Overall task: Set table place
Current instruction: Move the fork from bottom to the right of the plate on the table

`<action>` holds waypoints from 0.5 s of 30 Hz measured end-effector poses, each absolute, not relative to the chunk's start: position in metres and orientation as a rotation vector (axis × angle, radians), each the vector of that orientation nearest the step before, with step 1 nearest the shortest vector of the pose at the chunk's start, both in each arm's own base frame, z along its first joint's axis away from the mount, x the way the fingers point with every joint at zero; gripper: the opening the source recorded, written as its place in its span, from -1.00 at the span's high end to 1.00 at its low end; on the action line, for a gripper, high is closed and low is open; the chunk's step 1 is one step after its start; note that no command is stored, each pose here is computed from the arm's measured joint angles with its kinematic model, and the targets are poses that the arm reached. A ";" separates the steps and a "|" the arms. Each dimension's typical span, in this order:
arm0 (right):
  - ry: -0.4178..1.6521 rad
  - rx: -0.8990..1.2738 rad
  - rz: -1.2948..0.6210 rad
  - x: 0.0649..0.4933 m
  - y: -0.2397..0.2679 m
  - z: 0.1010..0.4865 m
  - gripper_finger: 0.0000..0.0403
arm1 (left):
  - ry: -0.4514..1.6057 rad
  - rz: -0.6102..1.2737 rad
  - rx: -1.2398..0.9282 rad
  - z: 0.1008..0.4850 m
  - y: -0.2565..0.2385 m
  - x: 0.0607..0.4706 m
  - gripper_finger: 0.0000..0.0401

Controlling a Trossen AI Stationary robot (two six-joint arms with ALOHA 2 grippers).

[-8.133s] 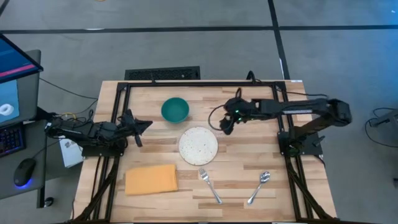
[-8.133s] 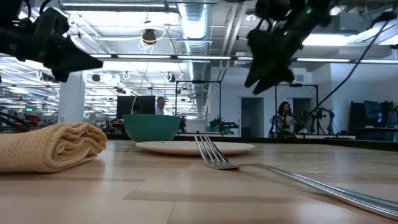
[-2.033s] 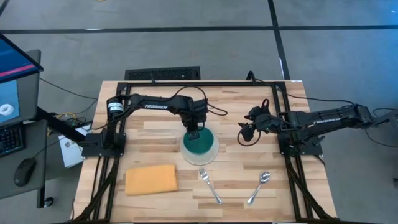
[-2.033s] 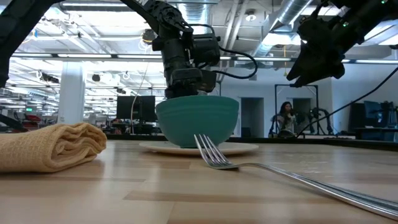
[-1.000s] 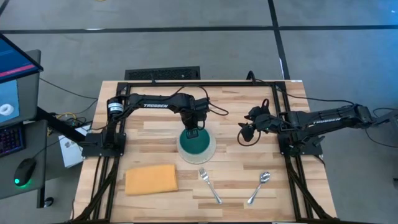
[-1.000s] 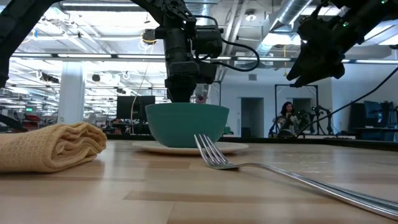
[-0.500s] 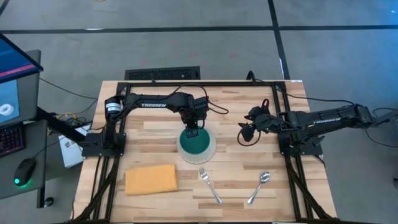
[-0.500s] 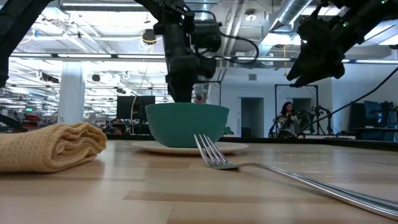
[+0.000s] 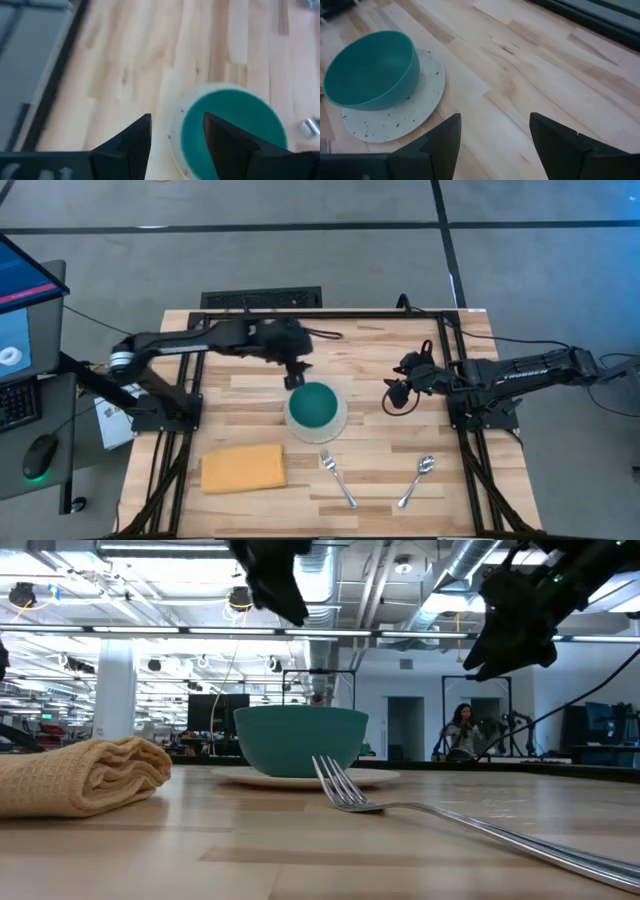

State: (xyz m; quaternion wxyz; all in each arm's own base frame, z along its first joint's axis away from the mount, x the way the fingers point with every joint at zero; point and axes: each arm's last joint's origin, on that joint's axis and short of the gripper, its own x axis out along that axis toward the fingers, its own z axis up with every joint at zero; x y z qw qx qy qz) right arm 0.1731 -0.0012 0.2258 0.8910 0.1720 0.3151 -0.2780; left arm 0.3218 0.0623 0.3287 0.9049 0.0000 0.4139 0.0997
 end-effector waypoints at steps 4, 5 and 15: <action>0.659 0.365 -0.566 0.173 0.002 0.225 -0.29 | 0.672 0.229 0.016 0.330 0.051 0.292 0.16; 0.659 0.365 -0.566 0.173 0.002 0.225 -0.29 | 0.626 0.227 0.017 0.330 0.048 0.285 0.16; 0.579 0.395 -0.449 0.185 0.011 0.232 -0.29 | 0.347 0.178 -0.006 0.282 0.019 0.224 0.16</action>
